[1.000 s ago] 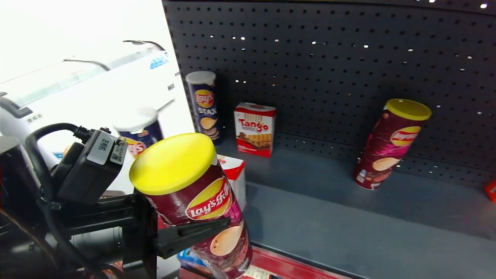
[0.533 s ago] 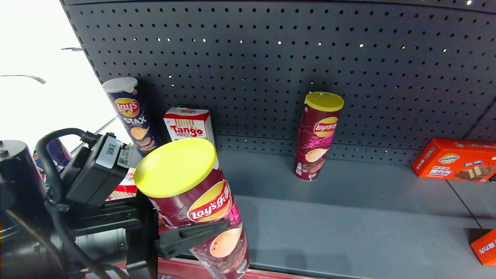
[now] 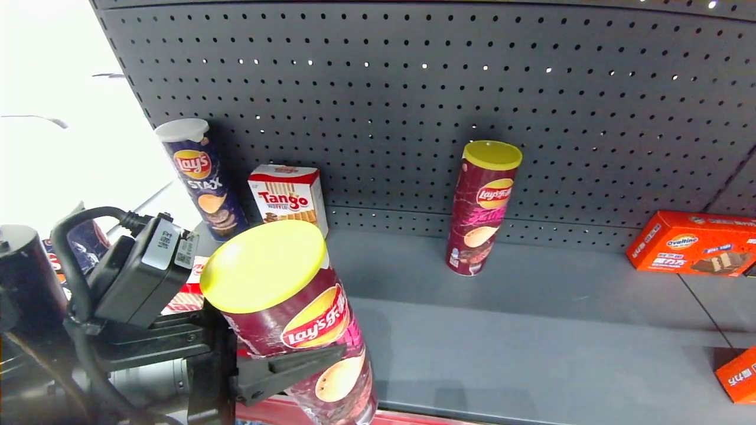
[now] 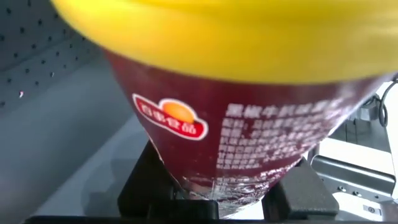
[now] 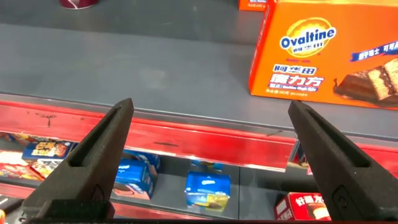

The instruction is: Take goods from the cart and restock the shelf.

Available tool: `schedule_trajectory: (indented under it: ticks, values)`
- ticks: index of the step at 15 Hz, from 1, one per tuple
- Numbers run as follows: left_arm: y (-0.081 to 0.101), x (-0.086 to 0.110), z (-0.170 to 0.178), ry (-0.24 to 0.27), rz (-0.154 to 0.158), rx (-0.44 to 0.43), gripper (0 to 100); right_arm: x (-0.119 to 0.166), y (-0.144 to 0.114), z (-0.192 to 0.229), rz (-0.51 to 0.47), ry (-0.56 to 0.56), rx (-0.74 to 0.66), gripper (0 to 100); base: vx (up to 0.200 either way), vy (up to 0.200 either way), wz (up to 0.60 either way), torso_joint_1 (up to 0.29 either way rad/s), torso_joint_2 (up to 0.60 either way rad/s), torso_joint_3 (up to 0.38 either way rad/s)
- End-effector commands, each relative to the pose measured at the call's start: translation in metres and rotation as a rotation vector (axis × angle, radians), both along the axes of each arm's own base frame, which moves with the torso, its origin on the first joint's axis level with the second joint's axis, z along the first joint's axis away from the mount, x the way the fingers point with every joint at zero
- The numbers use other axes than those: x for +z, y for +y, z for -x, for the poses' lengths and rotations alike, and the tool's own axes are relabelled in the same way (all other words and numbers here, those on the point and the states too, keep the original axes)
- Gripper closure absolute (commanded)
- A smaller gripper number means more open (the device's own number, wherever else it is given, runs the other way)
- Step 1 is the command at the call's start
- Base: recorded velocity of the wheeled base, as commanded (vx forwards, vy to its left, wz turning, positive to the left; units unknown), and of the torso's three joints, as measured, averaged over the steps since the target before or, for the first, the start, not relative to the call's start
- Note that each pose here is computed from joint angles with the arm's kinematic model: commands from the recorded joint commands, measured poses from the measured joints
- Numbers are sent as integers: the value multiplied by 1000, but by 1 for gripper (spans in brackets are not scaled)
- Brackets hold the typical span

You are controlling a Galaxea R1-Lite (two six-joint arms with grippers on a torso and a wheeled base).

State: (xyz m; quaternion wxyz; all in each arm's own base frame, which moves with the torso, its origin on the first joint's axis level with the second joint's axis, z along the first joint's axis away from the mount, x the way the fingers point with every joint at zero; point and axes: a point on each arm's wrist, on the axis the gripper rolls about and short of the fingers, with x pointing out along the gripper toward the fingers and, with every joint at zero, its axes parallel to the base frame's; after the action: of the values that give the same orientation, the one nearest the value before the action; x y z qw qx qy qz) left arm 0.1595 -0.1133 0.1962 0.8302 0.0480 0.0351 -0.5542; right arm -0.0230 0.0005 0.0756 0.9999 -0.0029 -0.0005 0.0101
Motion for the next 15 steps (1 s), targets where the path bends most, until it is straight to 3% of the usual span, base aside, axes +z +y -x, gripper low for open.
schedule_trajectory:
  ticks: [1,2,12,15]
  values:
    - [0,0,0,-1,1,-2,100,0,0,0,0,1,0,0,0,0,-600,2,2,2]
    - [0,1,0,-2,1,-2,100,0,0,0,0,1,0,0,0,0,-600,7,2,2]
    - [9,-4,8,3,2,24,100,0,0,0,0,1,0,0,0,0,0,0,0,0]
    - [14,-13,14,17,-17,53,100,0,0,0,-6,2,-5,0,0,0,200,4,1,1]
